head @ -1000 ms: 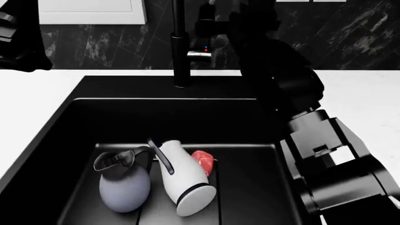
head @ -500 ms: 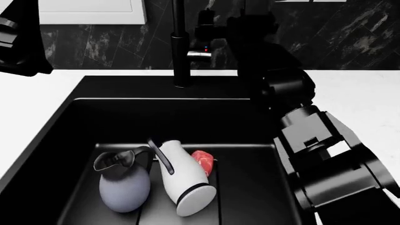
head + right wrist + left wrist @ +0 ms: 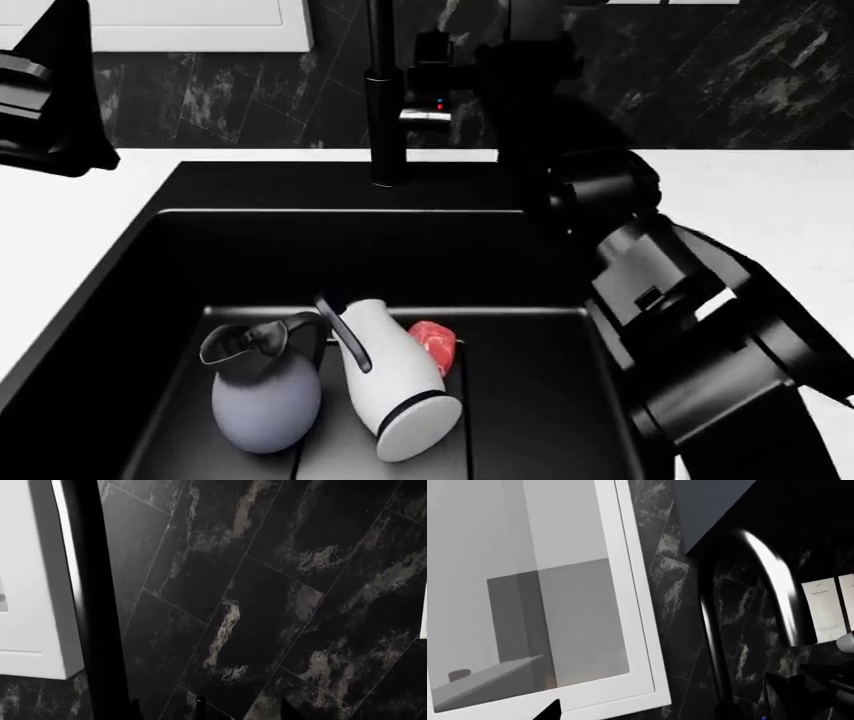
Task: Pick the pitcher and pitcher and place them in the sink. Then turn on the water.
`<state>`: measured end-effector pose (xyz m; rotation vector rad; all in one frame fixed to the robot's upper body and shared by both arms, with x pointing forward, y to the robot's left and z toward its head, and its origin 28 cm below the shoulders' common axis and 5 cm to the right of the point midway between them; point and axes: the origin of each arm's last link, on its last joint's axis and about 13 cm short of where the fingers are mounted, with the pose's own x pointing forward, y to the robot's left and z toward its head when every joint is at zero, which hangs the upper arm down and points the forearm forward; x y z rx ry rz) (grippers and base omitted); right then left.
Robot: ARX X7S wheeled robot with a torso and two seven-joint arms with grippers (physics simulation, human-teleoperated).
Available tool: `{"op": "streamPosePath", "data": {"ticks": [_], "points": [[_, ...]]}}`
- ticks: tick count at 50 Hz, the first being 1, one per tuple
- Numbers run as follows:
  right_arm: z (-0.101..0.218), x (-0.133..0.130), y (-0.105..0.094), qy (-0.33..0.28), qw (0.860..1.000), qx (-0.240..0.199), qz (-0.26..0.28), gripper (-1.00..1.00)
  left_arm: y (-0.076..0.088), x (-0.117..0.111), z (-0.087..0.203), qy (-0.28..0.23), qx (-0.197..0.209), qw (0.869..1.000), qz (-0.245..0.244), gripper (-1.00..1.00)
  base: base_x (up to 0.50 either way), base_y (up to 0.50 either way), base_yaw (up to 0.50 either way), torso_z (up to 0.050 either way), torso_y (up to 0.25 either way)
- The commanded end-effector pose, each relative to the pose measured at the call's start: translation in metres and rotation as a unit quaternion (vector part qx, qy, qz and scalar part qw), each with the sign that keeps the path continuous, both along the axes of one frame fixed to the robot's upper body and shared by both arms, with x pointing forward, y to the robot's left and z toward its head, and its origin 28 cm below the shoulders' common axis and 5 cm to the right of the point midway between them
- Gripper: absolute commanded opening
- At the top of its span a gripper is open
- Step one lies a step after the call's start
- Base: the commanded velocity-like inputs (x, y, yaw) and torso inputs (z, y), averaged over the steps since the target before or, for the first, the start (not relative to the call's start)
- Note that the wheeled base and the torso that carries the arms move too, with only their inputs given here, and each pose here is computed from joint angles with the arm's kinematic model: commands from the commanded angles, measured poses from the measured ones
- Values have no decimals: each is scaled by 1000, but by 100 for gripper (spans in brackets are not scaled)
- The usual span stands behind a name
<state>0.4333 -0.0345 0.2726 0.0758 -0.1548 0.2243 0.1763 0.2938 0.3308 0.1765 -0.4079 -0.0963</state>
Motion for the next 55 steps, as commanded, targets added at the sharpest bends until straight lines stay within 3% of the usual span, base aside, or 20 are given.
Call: {"op": "streamPosePath", "data": {"ticks": [1, 16, 27, 32, 42, 46, 55], "points": [[-4, 1, -2, 4, 1000, -6, -11, 100, 0, 2, -4, 3, 11, 1000, 2, 100, 0, 0, 0, 0, 0], [-4, 3, -7, -9, 1000, -5, -26, 100, 2, 1, -6, 8, -11, 1000, 2, 100, 0, 0, 0, 0, -115], [1, 4, -9, -33, 999, -9, -29, 100, 1, 1, -6, -1, 9, 1000, 5, 100, 0, 0, 0, 0, -28], [8, 5, -11, -51, 998, -6, -36, 100, 2, 1, -7, 6, -13, 1000, 3, 100, 0, 0, 0, 0, -83], [11, 6, -14, -66, 997, -8, -44, 100, 1, 1, -8, -3, 8, 1000, 6, 100, 0, 0, 0, 0, -11], [17, 6, -15, -85, 995, -5, -44, 100, 2, 2, -8, 4, -18, 1000, 3, 100, 0, 0, 0, 0, -186], [20, 6, -16, -90, 995, -7, -47, 100, 1, 1, -9, 3, -12, 1000, 3, 100, 0, 0, 0, 0, -16]]}}
